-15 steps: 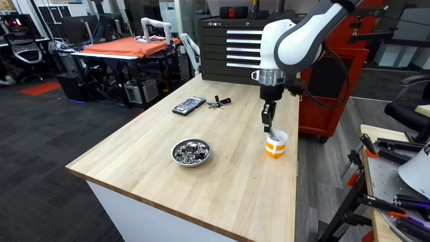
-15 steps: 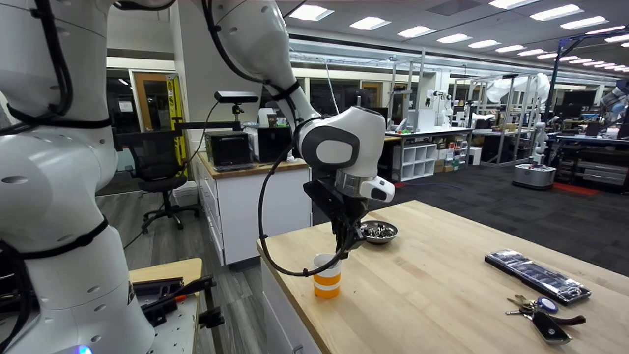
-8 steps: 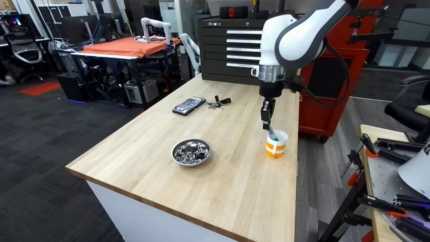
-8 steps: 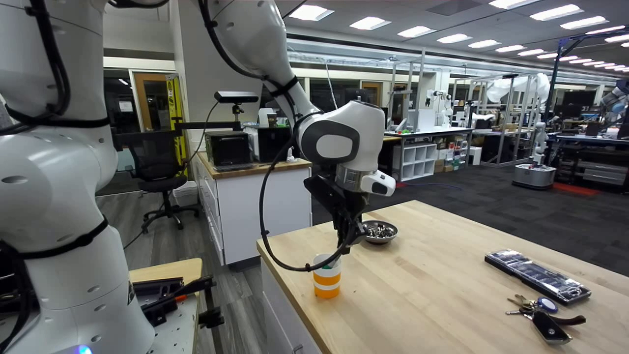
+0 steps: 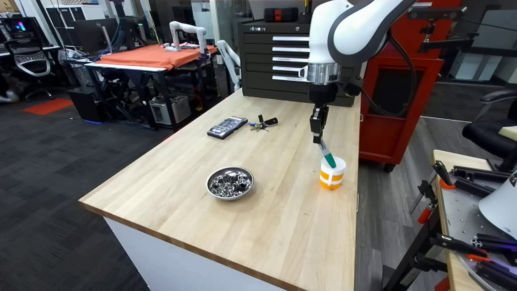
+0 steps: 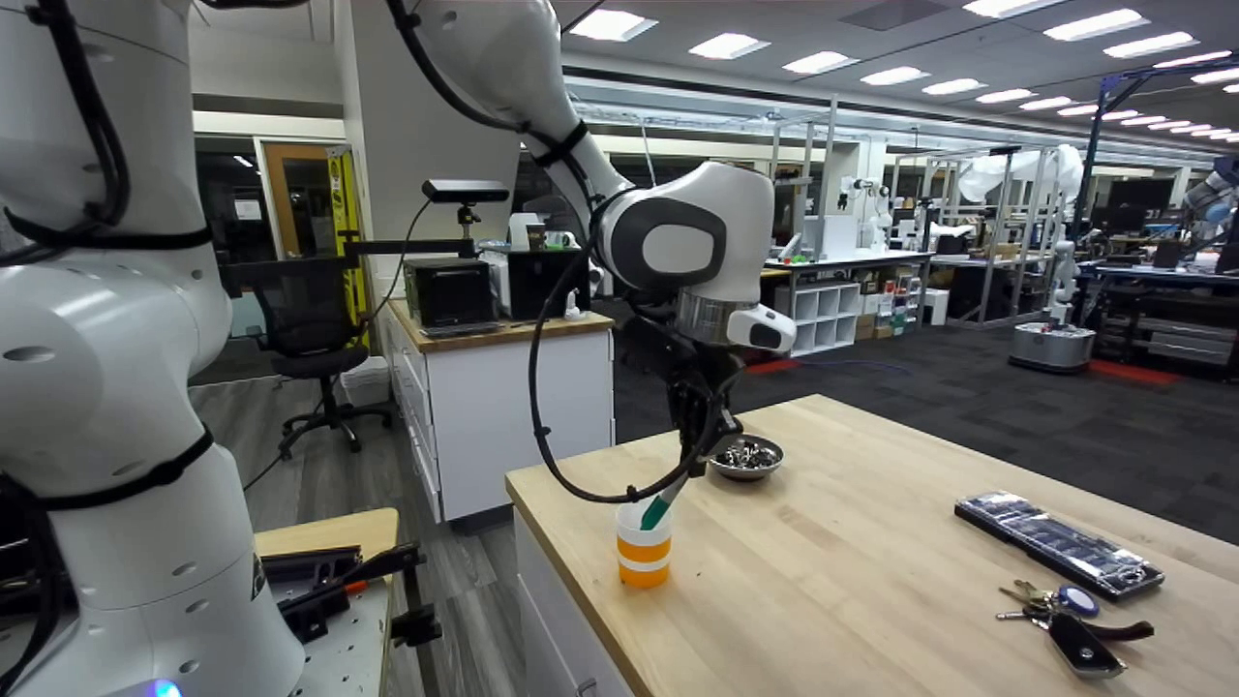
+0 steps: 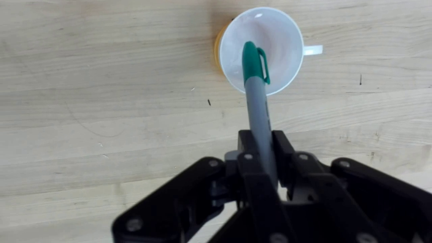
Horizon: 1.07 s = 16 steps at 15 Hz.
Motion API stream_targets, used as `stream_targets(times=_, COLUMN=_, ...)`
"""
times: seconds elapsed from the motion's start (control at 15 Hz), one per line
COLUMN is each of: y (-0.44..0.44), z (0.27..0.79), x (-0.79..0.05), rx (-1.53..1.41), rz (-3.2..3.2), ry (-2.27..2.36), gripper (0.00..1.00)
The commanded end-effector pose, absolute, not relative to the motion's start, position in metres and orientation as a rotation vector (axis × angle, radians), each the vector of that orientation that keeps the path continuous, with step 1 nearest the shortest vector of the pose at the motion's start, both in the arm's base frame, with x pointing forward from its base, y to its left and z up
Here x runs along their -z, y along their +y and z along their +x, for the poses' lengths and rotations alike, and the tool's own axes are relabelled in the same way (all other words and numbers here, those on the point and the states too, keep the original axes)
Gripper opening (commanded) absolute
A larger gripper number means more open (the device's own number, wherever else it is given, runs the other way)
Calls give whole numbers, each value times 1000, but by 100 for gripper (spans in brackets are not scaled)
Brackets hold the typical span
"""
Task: Take the marker out of the cup and put it on the table
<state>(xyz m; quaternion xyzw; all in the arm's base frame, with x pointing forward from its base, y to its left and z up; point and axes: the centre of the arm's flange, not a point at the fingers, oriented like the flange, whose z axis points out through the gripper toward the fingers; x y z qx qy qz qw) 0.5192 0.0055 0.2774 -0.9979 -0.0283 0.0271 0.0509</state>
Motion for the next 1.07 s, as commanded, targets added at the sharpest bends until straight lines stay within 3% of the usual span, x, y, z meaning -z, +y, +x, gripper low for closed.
stream_targets(times=0.0, y=-4, z=535, x=-309, rx=-126, rz=-3068, ry=-44, gripper=4)
stream_targets(times=0.53, y=-64, z=571, x=-325, rx=-207, rz=-3127, ry=105, gripper=4)
stream_targets(times=1.0, y=-97, z=583, x=-253, rx=-335, rz=-3103, ry=161, gripper=4)
